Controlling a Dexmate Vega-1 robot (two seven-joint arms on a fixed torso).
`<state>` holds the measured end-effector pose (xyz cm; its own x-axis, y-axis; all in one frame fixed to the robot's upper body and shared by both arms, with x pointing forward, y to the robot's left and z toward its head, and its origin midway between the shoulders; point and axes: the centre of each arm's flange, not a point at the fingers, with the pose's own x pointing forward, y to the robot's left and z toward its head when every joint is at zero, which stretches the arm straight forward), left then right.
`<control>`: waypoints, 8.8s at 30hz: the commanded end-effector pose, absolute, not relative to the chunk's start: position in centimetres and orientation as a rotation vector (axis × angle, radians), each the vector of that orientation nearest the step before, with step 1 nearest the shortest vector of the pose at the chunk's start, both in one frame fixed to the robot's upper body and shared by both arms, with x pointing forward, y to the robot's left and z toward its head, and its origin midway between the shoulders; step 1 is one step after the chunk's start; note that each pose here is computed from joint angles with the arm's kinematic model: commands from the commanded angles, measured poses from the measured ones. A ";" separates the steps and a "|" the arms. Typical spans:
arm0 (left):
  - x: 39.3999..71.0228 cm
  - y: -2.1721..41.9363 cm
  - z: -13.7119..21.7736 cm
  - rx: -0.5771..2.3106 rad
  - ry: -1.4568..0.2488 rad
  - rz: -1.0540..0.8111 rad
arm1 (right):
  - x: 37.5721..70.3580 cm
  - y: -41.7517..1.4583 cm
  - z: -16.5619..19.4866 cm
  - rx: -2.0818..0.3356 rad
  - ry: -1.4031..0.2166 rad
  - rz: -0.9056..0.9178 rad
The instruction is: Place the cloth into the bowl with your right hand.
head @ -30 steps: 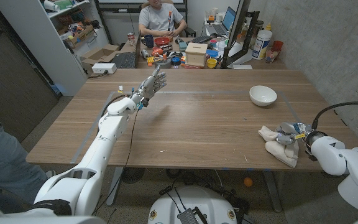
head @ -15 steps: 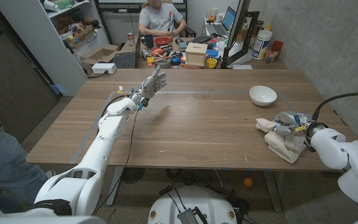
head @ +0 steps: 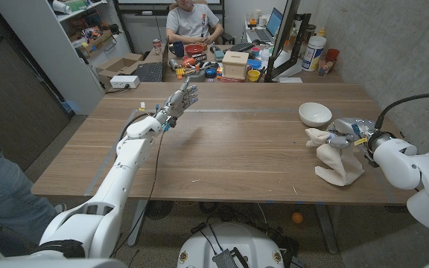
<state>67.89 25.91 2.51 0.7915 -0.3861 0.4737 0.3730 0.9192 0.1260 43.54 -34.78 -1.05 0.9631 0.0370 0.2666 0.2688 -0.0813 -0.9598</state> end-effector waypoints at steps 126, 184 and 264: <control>67.6 26.9 1.2 0.015 -0.470 -0.355 | 59.2 -39.8 15.3 -1.619 -0.351 -0.413; 67.1 27.4 1.4 0.013 -0.485 -0.353 | 66.1 -38.2 7.4 -1.618 -0.198 -0.142; 65.8 27.7 2.6 0.114 -0.517 -0.413 | 55.8 -36.0 13.4 -1.193 -0.716 -0.329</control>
<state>66.68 27.16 1.40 0.8062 -0.3814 0.4522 0.3647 0.9223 0.1278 58.69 -35.71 14.13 0.9042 0.0633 0.4223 0.4207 0.0377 -0.9064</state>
